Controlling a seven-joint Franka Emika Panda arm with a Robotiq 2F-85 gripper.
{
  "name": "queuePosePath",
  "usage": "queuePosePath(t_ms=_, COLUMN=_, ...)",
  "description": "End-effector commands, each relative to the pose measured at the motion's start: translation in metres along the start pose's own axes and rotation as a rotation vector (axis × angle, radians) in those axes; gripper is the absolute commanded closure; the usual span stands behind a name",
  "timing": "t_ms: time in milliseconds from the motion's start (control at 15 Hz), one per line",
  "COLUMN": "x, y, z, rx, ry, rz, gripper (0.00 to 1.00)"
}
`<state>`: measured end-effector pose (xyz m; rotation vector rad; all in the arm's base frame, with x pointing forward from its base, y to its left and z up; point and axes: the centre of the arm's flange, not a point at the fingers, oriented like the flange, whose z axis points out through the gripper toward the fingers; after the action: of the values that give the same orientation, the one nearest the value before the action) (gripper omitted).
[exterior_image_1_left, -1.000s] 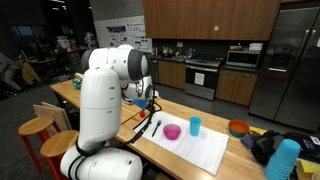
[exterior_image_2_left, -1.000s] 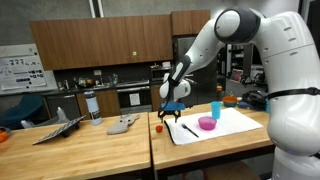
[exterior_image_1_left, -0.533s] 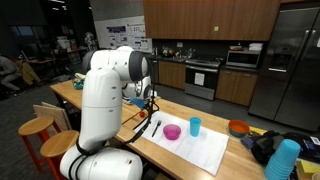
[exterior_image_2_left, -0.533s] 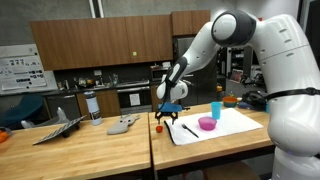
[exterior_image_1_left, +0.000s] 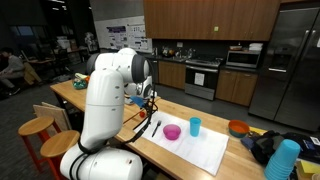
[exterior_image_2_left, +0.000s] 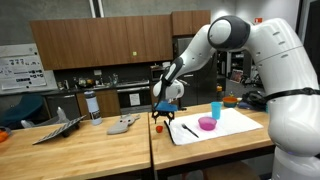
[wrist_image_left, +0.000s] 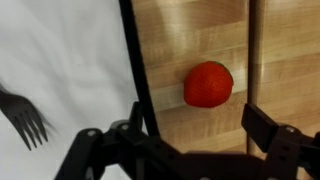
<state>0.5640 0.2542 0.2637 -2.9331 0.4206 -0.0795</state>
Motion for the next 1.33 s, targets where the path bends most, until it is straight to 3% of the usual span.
queuePosePath(t_ms=0, x=0.011, y=-0.012, z=0.003, rx=0.013, ry=-0.057, rz=0.019, gripper=0.00)
queuePosePath(t_ms=333, x=-0.001, y=-0.025, z=0.009, rx=0.020, ry=-0.123, rz=-0.006, gripper=0.00)
queuePosePath(t_ms=400, x=-0.003, y=-0.016, z=0.010, rx=0.007, ry=-0.088, rz=0.013, gripper=0.00)
queuePosePath(t_ms=1267, x=0.000, y=-0.006, z=0.027, rx=-0.015, ry=-0.094, rz=0.026, gripper=0.00)
